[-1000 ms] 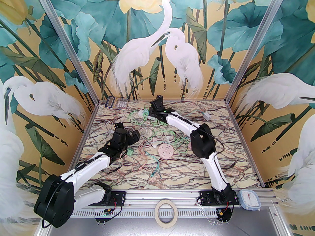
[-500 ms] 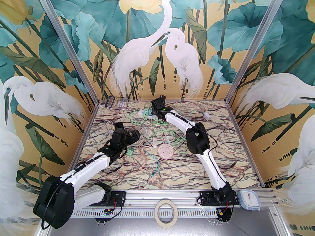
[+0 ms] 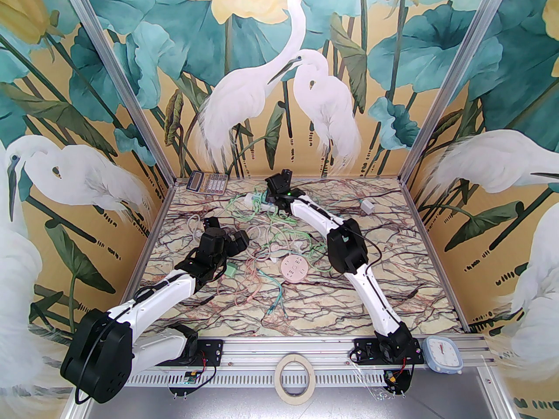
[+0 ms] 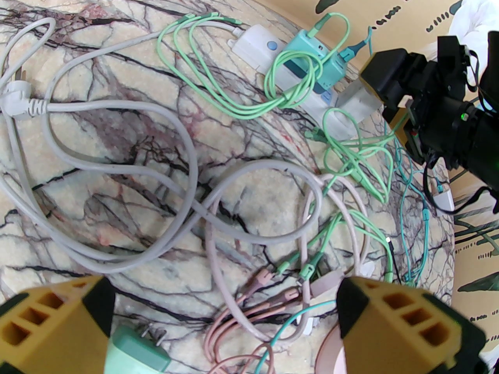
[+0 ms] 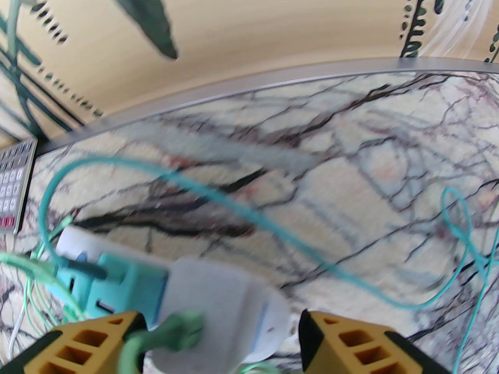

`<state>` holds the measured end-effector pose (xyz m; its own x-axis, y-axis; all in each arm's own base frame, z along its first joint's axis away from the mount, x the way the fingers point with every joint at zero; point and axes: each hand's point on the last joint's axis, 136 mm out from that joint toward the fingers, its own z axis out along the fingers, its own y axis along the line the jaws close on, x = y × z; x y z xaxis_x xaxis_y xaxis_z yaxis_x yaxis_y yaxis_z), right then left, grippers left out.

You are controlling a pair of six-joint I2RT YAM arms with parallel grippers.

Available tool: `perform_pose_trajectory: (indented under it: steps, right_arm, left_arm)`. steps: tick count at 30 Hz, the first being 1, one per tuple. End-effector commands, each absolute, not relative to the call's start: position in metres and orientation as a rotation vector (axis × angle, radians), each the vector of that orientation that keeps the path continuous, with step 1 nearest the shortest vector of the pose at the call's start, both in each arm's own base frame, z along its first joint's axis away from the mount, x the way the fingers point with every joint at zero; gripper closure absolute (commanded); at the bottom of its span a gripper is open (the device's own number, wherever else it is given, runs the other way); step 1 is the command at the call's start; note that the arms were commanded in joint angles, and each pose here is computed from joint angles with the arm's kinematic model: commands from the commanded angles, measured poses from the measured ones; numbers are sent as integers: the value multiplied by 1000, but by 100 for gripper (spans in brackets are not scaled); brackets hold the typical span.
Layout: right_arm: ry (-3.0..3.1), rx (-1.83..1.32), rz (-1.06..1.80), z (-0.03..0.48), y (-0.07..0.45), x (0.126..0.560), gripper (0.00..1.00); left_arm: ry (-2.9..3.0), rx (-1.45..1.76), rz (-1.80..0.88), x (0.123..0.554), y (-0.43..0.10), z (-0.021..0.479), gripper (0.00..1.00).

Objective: Pull the plug off the socket

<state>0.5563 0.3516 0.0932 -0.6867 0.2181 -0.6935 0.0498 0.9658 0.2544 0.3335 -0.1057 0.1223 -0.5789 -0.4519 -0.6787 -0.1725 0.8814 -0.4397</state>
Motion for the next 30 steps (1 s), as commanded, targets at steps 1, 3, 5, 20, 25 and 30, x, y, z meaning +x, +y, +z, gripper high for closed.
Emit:
perform_pose_trajectory:
  steps: [1,3,5,20,25,30]
  right_arm:
    - [2314,170,307,88,366,555,28]
    - [2309,202,267,85,358,556,31]
    - [2316,218,225,82,349,557,34]
    - [2350,162,100,60,319,569,41]
    - [2370,141,84,54,313,571,46]
    - [2340,62,14,67,302,564,60]
  left_arm:
    - [2164,-454,-422,338,-108,129,0]
    - [2166,-452,-421,338,-108,128,1]
    - [2170,-453,-418,338,-108,127,1]
    - [2182,-449,-436,340,-112,125,1]
    - [2190,-446,-443,341,-114,122,1]
    - [2194,-441,-437,341,-114,121,1]
